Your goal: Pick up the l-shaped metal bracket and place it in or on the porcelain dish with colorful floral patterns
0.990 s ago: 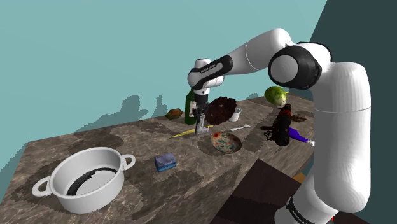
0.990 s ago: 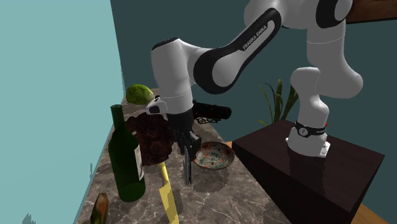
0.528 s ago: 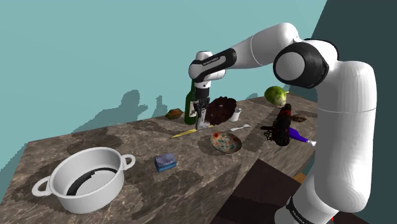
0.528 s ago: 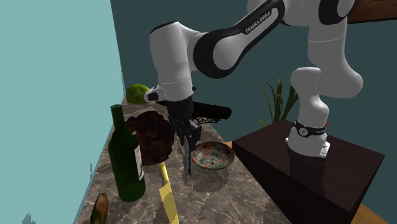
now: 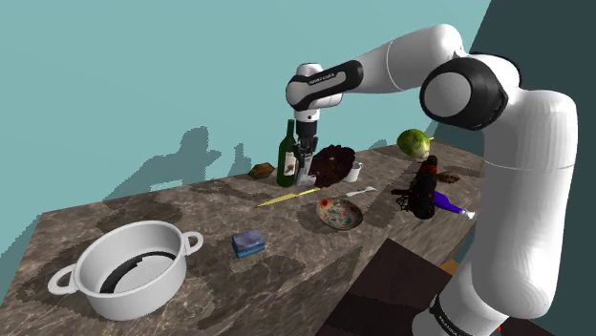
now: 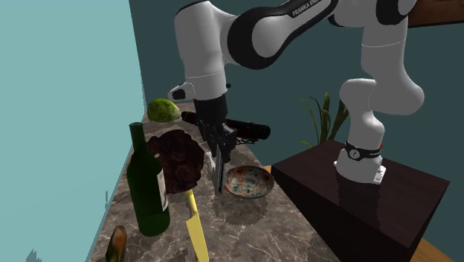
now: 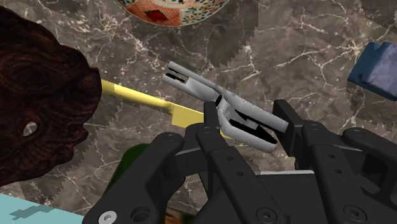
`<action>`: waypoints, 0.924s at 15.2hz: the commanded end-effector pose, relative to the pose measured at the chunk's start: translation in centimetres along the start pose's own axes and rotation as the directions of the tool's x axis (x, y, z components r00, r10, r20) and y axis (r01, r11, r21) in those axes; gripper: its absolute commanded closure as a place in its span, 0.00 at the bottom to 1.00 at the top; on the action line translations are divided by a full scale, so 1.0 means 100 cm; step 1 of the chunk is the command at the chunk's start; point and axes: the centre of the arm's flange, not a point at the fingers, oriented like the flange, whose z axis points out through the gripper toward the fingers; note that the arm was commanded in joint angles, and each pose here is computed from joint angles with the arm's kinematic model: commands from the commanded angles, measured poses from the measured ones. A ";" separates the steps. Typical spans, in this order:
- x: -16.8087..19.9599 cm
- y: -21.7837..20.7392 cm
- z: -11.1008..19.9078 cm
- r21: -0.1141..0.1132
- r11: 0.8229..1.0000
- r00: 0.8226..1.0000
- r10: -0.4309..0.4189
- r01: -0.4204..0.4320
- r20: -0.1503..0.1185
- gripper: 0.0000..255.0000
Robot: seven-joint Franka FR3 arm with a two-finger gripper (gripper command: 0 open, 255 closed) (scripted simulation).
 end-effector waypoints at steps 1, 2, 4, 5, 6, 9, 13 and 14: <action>-0.020 0.003 -0.004 0.000 1.000 1.000 0.000 0.000 0.000 1.00; -0.033 0.006 -0.006 0.000 1.000 1.000 0.000 0.000 0.000 1.00; -0.059 0.011 -0.009 0.000 1.000 1.000 0.000 0.000 0.000 1.00; -0.072 0.013 -0.011 0.000 1.000 1.000 0.000 0.000 0.000 1.00; -0.085 0.015 -0.012 0.000 1.000 1.000 0.000 0.000 0.000 1.00; -0.123 0.023 -0.017 0.000 1.000 1.000 0.000 0.000 0.000 1.00; -0.156 0.029 -0.016 0.000 1.000 1.000 0.000 0.000 0.000 1.00; -0.155 0.029 -0.010 0.000 1.000 1.000 0.000 0.000 0.000 1.00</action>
